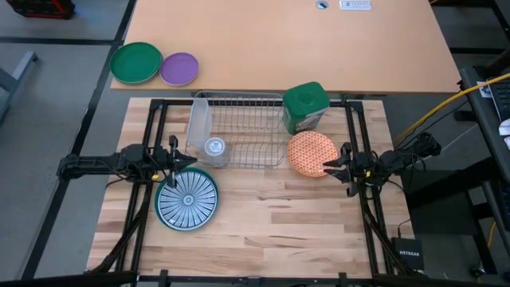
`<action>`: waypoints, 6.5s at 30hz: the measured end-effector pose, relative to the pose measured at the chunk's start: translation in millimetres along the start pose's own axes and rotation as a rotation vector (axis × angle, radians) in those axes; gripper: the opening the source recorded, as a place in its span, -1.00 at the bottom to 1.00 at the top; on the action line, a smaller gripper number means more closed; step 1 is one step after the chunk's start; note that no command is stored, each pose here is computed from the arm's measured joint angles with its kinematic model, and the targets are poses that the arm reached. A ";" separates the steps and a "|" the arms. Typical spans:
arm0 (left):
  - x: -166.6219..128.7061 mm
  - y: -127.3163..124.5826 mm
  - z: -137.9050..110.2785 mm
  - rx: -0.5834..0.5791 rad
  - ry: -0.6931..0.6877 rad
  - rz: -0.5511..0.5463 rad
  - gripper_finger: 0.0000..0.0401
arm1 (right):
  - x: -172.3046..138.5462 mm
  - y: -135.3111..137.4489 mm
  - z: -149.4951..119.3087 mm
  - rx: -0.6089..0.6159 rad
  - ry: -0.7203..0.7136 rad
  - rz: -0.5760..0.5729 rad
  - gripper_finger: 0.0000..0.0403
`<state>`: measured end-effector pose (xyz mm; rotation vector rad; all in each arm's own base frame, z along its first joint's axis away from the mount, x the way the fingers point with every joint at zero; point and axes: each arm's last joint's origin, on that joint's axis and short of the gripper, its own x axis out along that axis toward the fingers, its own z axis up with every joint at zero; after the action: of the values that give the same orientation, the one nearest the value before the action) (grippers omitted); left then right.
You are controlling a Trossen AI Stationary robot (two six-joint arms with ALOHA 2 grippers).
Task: Sort dishes
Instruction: Put the orange plate in the dish rack
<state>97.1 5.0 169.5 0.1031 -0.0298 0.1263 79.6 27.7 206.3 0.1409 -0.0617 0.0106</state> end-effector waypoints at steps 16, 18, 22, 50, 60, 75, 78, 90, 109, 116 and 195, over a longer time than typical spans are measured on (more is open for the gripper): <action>0.0 0.0 0.2 0.000 -0.002 0.000 -0.96 | -0.3 -4.1 1.5 0.082 -0.031 -0.145 -0.39; 0.0 0.0 0.2 0.000 -0.002 0.000 -0.96 | -0.3 -4.2 1.5 0.097 -0.032 -0.146 -0.30; 0.0 0.0 0.3 0.000 -0.003 0.000 -0.96 | -0.2 -4.1 1.4 0.099 -0.031 -0.146 -0.10; 0.0 0.1 0.7 -0.001 -0.007 0.001 -0.96 | 21.8 7.1 11.5 0.318 -0.136 -0.187 0.05; 0.0 0.1 0.9 -0.001 -0.009 0.001 -0.96 | 35.8 21.3 72.9 0.173 0.139 -0.256 0.05; 0.0 0.6 1.0 -0.001 -0.010 0.018 -0.96 | 30.9 -6.0 113.3 0.498 0.743 -0.744 0.05; 0.0 0.7 1.2 -0.001 -0.011 0.020 -0.96 | 43.4 -15.4 92.3 0.591 0.818 -0.772 0.05; 0.0 0.8 1.1 -0.001 -0.010 0.026 -0.96 | 53.7 -82.4 55.7 0.668 1.032 -0.999 0.05; 0.0 1.1 0.9 -0.025 -0.007 0.034 -0.96 | 24.7 -189.6 19.8 1.033 1.206 -0.973 0.05; 0.0 1.0 0.1 -0.071 0.000 0.033 -0.96 | 23.2 -201.0 8.5 1.095 1.244 -0.936 0.05; 53.8 -14.2 70.8 -0.148 -0.183 -0.071 -0.96 | 16.8 -192.7 -38.6 1.291 1.085 -0.942 -0.34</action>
<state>150.6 -9.7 240.4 -0.0328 -0.2181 0.0436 101.6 -157.5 142.2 1.4191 1.1248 -0.8244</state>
